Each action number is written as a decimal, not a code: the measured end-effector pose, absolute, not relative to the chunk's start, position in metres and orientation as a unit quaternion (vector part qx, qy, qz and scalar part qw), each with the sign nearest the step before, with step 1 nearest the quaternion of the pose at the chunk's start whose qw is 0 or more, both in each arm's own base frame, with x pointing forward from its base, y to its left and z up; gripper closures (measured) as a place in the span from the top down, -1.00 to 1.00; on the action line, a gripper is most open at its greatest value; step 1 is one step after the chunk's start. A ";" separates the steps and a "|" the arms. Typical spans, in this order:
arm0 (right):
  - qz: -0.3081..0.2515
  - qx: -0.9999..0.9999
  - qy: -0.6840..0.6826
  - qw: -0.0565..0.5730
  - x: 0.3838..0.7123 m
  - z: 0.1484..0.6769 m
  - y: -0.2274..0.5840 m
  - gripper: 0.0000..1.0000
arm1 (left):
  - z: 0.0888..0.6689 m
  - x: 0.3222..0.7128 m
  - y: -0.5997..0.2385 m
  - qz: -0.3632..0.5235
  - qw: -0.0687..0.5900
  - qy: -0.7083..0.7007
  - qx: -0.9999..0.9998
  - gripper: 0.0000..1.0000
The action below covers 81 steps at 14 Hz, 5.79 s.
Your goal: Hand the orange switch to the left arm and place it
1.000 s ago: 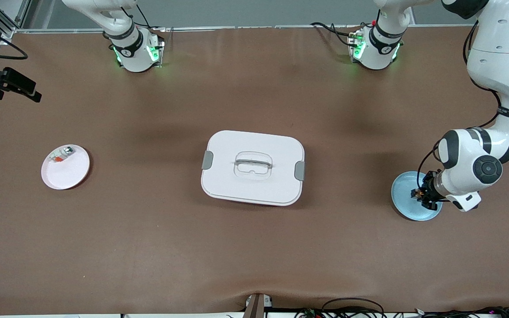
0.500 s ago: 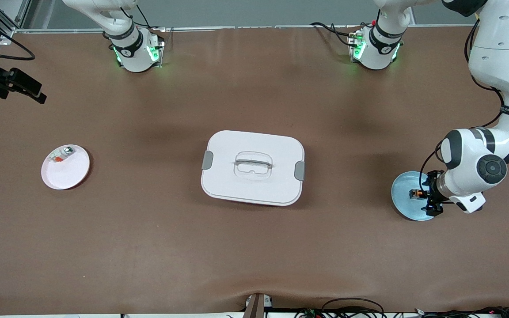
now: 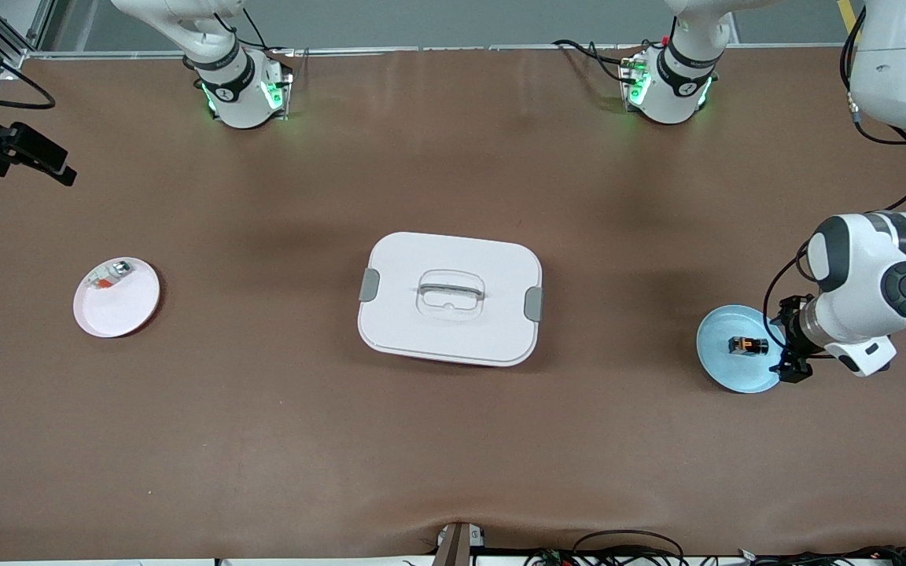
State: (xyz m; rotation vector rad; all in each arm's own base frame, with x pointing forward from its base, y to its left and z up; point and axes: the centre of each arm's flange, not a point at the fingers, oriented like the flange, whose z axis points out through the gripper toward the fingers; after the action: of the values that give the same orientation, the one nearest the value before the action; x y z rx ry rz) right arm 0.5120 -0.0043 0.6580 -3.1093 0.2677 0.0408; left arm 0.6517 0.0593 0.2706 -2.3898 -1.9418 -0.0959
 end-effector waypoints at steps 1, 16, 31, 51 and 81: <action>0.013 -0.996 0.086 0.010 0.512 0.658 -0.004 1.00 | 0.277 0.652 0.055 -0.032 0.029 -0.622 -0.782 1.00; 0.007 -0.996 0.093 0.011 0.513 0.659 -0.012 1.00 | 0.357 0.651 -0.009 -0.058 -0.026 -0.050 -0.997 1.00; 0.008 -0.995 0.096 0.012 0.513 0.658 -0.026 1.00 | 0.530 0.642 0.006 -0.123 -0.018 -0.053 -0.991 1.00; 0.008 -0.995 0.094 0.012 0.513 0.657 -0.028 1.00 | 0.594 0.612 0.007 -0.116 -0.012 -0.054 -0.992 1.00; 0.006 -0.996 0.087 0.011 0.514 0.657 -0.022 1.00 | 0.611 0.566 -0.011 -0.005 -0.001 -0.039 -0.999 1.00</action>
State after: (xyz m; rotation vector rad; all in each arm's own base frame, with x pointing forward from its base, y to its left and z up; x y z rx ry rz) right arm 0.5137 -0.0216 0.6573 -3.1069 0.2706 0.0176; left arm 0.5658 -0.0113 0.6107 -3.1410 -0.1216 -0.0167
